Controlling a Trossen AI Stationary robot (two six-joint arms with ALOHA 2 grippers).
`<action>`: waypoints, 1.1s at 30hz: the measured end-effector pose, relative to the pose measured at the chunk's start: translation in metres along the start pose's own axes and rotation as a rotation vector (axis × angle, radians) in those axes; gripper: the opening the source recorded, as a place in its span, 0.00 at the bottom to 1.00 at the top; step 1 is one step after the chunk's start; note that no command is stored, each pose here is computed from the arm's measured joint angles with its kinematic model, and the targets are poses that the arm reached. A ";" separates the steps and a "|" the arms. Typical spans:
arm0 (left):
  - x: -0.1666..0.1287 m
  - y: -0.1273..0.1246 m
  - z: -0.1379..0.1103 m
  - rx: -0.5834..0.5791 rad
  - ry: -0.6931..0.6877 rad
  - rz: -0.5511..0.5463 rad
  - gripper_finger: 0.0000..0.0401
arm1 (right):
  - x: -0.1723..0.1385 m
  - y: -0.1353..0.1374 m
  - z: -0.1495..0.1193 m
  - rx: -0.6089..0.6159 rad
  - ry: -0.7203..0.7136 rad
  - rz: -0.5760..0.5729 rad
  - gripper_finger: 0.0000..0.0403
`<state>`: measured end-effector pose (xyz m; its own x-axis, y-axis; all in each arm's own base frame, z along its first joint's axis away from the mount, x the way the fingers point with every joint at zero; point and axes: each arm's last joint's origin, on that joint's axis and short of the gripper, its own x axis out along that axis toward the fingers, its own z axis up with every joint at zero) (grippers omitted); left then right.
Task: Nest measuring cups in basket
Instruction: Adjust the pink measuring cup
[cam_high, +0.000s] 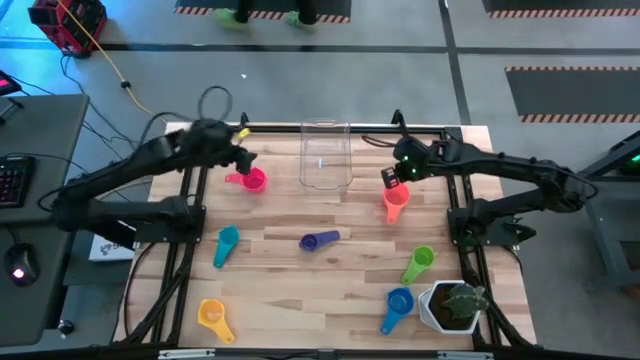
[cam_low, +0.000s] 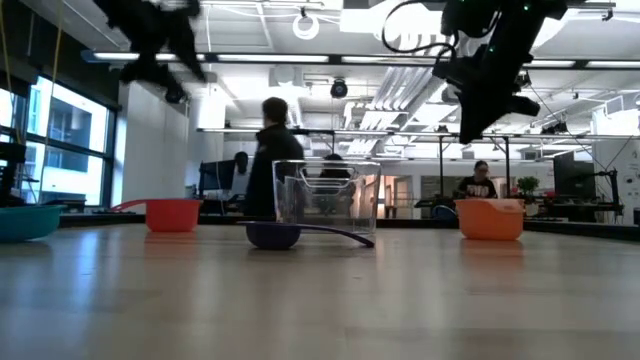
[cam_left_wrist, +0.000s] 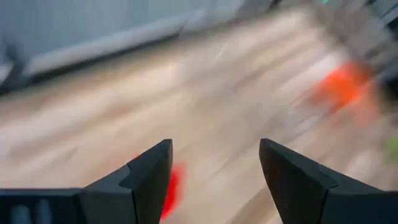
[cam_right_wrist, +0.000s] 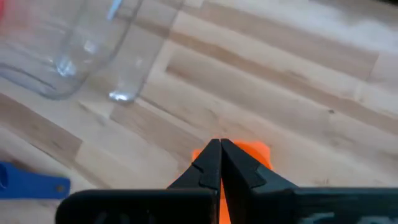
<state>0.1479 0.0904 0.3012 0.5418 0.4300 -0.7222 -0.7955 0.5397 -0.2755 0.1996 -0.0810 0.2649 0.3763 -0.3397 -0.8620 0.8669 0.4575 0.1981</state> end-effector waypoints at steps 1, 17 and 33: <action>0.010 0.005 -0.001 0.009 0.078 0.048 0.58 | -0.001 0.000 0.001 -0.003 -0.005 0.001 0.00; 0.089 0.019 -0.010 0.168 0.498 0.179 0.11 | -0.001 0.001 0.002 -0.008 -0.024 -0.010 0.00; 0.128 0.020 -0.054 0.112 0.362 0.137 0.00 | -0.002 0.004 0.007 0.011 -0.086 0.010 0.00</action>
<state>0.1867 0.1167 0.1690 0.2862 0.2318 -0.9297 -0.8087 0.5789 -0.1046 0.2048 -0.0842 0.2702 0.4114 -0.4048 -0.8166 0.8663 0.4520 0.2124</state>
